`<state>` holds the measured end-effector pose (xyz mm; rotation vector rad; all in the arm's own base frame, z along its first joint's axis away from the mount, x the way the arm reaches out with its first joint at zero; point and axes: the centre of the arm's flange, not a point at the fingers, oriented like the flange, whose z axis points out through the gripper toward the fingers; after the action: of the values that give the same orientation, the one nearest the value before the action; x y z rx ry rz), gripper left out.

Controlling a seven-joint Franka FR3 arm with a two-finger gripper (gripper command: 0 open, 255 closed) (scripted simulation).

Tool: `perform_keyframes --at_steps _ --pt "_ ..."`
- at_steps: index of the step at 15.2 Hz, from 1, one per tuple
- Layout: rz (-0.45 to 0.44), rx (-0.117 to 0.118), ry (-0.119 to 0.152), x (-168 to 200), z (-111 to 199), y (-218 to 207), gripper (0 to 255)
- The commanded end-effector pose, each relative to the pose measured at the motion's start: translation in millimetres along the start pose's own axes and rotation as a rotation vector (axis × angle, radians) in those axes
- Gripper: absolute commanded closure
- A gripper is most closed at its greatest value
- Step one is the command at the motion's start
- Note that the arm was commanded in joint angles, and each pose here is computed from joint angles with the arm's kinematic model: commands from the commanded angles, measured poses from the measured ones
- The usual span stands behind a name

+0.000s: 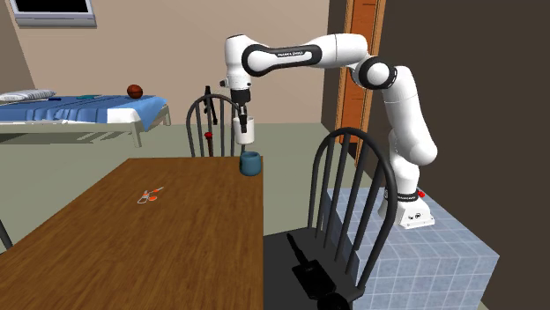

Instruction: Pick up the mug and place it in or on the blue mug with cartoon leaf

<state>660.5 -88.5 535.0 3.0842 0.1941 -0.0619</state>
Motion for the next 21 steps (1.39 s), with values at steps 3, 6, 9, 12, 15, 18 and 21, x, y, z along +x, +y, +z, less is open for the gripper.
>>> perform_keyframes --at_steps 3,6,9,12,15,18,21 --pt "-0.001 0.0 0.0 -10 0 51 255" --pt "-0.001 0.0 0.0 -18 -1 90 255" --pt "-0.001 0.0 0.0 -22 10 109 255" --pt "-0.001 0.0 0.0 -21 26 108 255" --pt "-0.001 0.0 0.0 -21 41 108 255" --pt "-0.001 0.0 0.0 -20 57 107 255" --pt "-0.001 0.0 0.0 -19 73 106 255"
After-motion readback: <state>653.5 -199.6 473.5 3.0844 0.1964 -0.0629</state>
